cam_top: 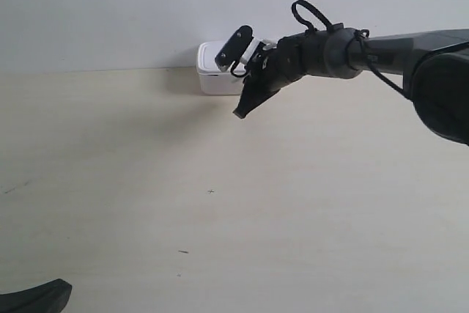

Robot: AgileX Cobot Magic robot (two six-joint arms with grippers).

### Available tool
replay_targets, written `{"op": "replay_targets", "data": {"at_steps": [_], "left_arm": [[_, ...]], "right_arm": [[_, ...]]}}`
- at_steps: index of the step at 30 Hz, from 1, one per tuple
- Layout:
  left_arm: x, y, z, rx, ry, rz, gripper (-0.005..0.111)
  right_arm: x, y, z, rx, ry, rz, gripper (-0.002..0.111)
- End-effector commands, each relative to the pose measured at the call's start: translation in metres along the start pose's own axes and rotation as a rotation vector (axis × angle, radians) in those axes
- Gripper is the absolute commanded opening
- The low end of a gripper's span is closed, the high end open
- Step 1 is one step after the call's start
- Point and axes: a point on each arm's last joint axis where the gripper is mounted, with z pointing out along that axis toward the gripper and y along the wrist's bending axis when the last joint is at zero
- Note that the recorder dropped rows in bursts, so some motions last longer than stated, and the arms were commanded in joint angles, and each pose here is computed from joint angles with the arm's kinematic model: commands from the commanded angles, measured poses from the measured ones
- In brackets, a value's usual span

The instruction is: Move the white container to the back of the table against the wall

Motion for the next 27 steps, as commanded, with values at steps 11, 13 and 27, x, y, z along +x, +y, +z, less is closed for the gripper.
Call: {"op": "replay_targets", "data": {"at_steps": [11, 13, 27], "left_arm": [[-0.006, -0.001, -0.001, 0.021, -0.068, 0.046, 0.0], [-0.008, -0.002, -0.001, 0.032, -0.094, 0.054, 0.0], [-0.024, -0.029, -0.008, 0.33, -0.281, 0.083, 0.0]], "right_arm": [[0.028, 0.02, -0.104, -0.014, -0.032, 0.245, 0.0], [0.033, 0.024, -0.124, -0.009, -0.04, 0.284, 0.0], [0.077, 0.048, -0.292, 0.131, -0.275, 0.526, 0.0]]}}
